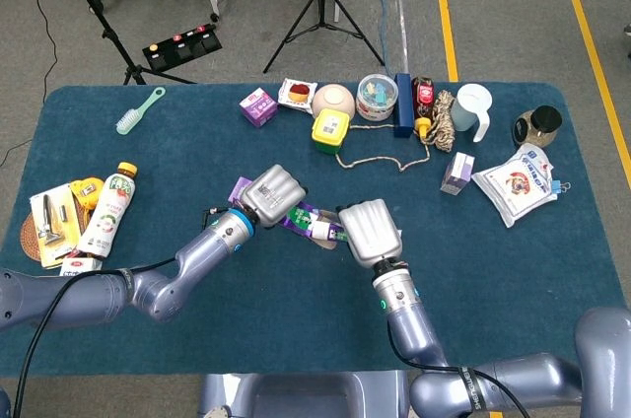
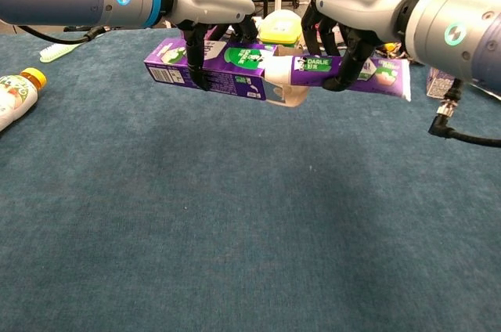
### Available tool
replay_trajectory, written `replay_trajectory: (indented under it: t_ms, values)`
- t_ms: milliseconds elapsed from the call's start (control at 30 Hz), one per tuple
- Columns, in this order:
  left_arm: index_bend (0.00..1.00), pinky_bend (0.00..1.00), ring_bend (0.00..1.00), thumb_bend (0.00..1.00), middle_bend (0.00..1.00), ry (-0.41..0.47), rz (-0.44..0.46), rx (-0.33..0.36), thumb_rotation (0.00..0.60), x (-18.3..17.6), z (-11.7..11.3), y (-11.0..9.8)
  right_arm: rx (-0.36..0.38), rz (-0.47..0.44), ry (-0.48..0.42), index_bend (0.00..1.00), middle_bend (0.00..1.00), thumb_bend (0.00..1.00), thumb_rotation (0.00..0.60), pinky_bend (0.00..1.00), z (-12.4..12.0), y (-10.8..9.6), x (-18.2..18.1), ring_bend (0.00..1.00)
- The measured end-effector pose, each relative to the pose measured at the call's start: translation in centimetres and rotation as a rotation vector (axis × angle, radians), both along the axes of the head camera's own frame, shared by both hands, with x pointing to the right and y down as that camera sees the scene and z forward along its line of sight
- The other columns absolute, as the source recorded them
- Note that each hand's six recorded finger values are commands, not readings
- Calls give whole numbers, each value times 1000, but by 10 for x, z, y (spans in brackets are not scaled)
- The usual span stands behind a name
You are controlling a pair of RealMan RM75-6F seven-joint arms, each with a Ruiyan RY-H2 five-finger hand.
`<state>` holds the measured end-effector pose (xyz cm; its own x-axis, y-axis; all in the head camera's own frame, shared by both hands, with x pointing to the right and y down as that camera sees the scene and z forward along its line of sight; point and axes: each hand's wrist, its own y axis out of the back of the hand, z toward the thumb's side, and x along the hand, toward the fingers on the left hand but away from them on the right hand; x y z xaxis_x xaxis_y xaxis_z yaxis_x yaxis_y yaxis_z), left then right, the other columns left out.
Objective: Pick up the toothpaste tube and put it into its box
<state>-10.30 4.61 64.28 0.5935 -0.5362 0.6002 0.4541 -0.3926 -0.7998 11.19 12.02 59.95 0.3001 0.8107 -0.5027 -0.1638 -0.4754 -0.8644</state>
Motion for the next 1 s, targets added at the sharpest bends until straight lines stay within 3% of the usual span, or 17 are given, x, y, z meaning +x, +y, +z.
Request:
replay_trajectory:
  t_ms: [467,1000]
  values:
    - [536,677,471,122,519,-23,24,3,600,11,-1,3,38,-34,50,564,613,580,600,655,-4,1,-15,605]
    - [536,706,501,122,519,-103,59,31,600,18,5,8,72,-103,229,564,613,581,600,658,0,7,-16,605]
